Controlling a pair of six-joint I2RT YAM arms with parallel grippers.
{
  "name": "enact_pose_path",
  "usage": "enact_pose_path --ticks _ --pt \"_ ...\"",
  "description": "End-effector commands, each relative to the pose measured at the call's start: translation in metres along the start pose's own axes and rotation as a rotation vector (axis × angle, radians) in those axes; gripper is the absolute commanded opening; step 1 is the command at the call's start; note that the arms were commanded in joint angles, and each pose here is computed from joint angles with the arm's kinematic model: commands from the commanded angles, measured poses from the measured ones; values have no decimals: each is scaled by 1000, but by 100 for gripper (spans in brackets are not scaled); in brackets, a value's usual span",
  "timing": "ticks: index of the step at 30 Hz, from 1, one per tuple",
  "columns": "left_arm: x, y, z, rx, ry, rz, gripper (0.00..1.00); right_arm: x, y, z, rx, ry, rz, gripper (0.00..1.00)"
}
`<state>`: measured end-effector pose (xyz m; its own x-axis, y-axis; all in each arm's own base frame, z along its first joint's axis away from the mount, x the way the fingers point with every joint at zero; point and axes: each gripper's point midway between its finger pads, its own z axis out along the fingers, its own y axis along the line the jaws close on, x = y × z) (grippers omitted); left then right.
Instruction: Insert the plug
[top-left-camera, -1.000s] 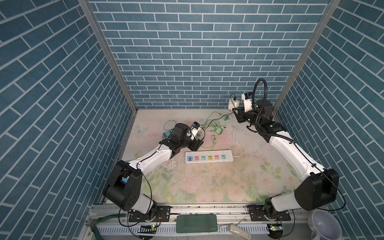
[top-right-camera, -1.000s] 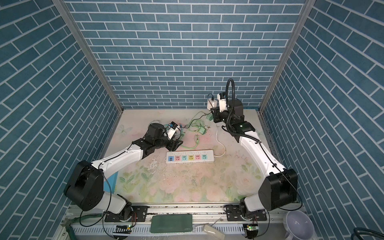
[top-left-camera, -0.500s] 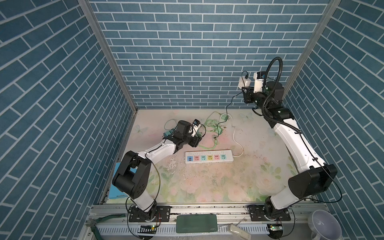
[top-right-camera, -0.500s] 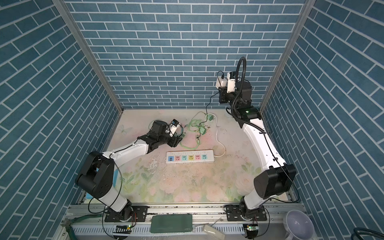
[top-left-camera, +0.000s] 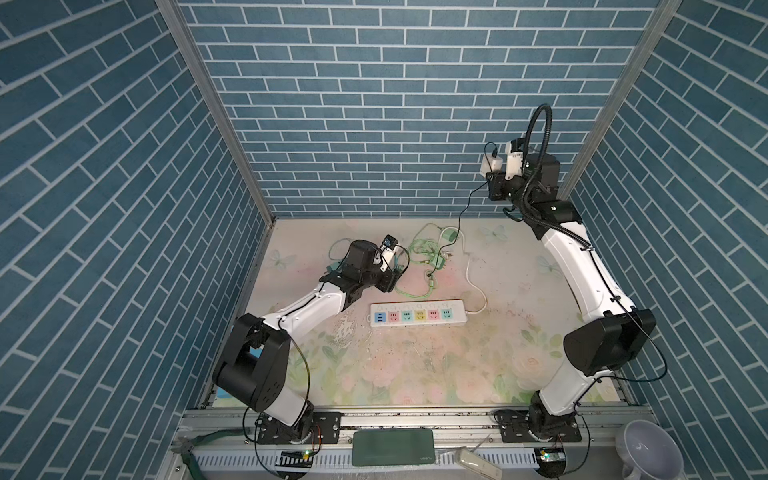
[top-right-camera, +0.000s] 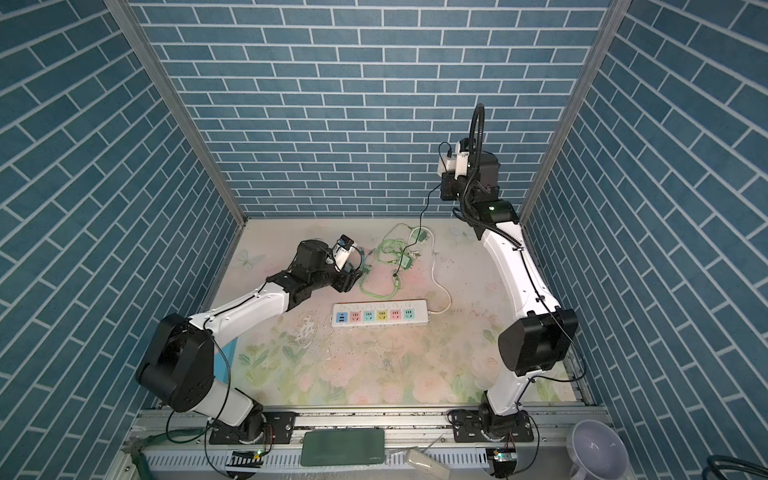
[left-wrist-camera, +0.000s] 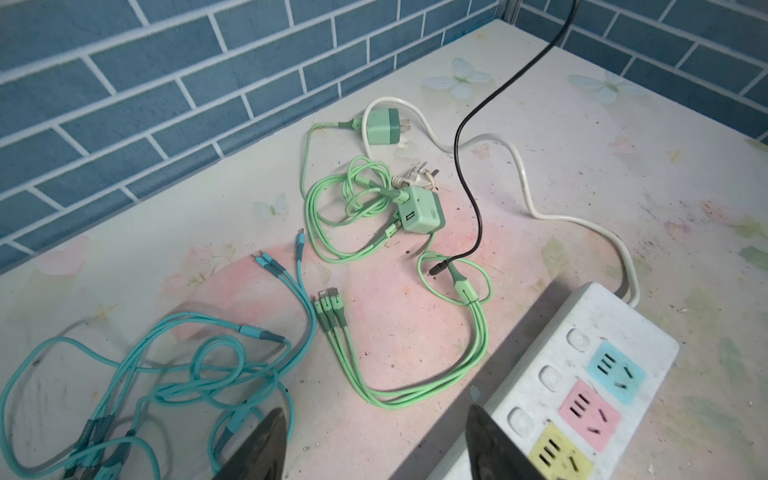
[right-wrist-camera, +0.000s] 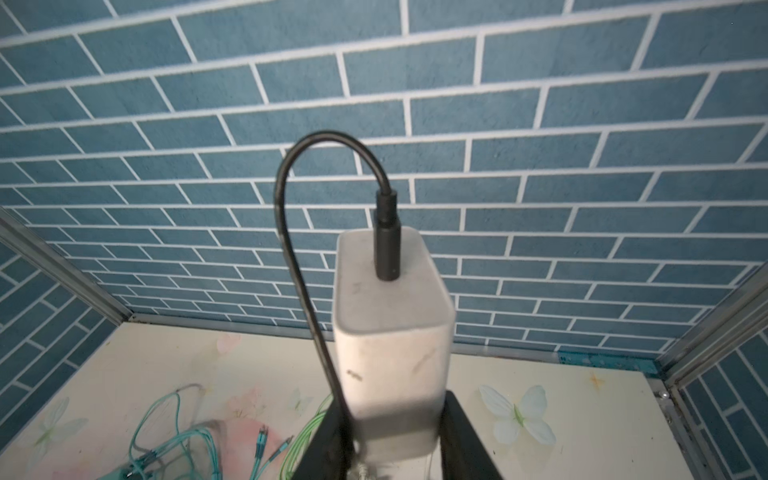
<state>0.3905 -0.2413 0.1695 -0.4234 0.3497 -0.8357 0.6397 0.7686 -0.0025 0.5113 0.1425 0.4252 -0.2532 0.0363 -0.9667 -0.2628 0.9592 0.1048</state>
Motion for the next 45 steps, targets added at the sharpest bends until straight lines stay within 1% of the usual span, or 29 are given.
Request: enact_pose_path --ticks 1,6,8,10,13,15,19,25,30,33,37,39,43,45 --pt "6 3 2 -14 16 -11 69 -66 3 -27 -6 -145 3 16" --pt "7 7 3 -33 21 -10 69 -81 3 -25 -10 -150 -3 16" --pt "6 8 3 -36 21 -12 69 -78 4 -21 -18 -143 6 16" --pt "6 8 5 -36 22 -14 69 -66 6 -14 -36 -117 19 16" --pt "7 9 7 -38 25 -19 69 -36 4 -2 -46 -74 46 16" --pt "8 9 8 -39 28 -21 69 -7 1 5 -41 -31 67 16" --pt "8 9 7 -40 29 -23 69 43 -2 6 -34 42 95 16" --pt "8 8 -5 -46 16 -35 69 126 -4 -8 -25 159 150 16" --pt "13 7 -15 -59 3 -53 69 184 20 -26 -60 261 143 16" --pt "14 6 -16 -52 -5 -61 69 208 33 -35 -72 302 131 16" --pt "16 1 -14 -27 -10 -70 68 226 47 -42 -98 293 121 16" --pt "19 0 -13 -23 -8 -72 68 232 59 -48 -154 263 110 16" --pt "22 -2 -14 -20 -7 -74 68 247 71 -57 -197 263 112 16" --pt "23 -3 -14 -13 -10 -78 68 254 88 -69 -293 252 99 17"
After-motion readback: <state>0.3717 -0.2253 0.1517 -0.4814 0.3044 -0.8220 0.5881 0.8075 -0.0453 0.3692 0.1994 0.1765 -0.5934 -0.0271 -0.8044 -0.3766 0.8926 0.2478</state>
